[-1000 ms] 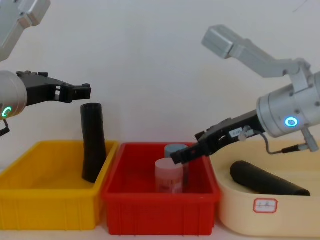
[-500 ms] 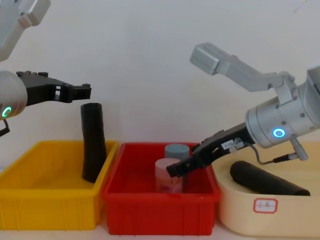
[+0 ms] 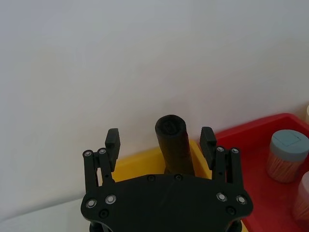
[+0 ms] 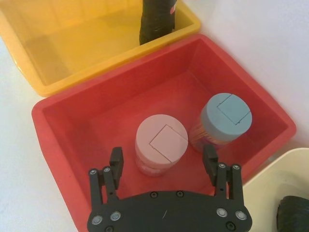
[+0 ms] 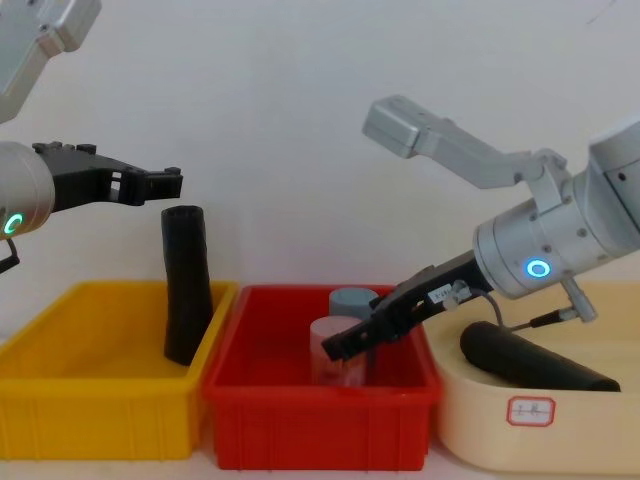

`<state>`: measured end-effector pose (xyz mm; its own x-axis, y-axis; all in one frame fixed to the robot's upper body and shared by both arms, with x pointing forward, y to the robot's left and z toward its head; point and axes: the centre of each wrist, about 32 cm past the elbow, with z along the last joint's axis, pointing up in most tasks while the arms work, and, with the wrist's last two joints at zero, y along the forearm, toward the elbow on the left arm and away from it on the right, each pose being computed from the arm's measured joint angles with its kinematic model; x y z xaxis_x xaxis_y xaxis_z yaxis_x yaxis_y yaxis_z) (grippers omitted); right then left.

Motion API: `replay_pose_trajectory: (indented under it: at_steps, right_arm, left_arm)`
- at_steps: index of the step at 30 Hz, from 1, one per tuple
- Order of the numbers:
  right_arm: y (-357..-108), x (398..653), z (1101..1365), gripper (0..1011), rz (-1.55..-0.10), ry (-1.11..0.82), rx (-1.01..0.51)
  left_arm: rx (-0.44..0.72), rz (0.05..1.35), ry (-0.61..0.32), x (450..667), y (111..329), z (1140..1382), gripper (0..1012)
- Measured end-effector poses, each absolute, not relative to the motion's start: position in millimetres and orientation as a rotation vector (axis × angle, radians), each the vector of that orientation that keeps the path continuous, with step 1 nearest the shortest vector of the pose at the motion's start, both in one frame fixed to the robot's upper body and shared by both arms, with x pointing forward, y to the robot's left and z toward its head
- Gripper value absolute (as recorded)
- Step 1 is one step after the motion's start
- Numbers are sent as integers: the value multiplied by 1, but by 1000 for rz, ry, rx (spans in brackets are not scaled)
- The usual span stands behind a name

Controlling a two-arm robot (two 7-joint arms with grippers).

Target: Pick up the garbage bag with the one hand and transfer it to the other hand.

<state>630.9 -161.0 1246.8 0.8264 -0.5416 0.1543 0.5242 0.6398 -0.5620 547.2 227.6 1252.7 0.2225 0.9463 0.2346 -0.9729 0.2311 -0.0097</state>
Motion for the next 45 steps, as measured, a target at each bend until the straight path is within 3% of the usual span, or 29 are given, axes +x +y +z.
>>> replay_pose_trajectory:
  at_steps: [41, 45]
  right_arm:
    - [-140, 659, 1238, 999, -571, 30, -705]
    - [-140, 661, 1237, 931, -569, 32, -707]
  left_arm:
    - [150, 1332, -207, 547, 228, 1253, 1002]
    - [150, 1332, -207, 547, 228, 1253, 1002]
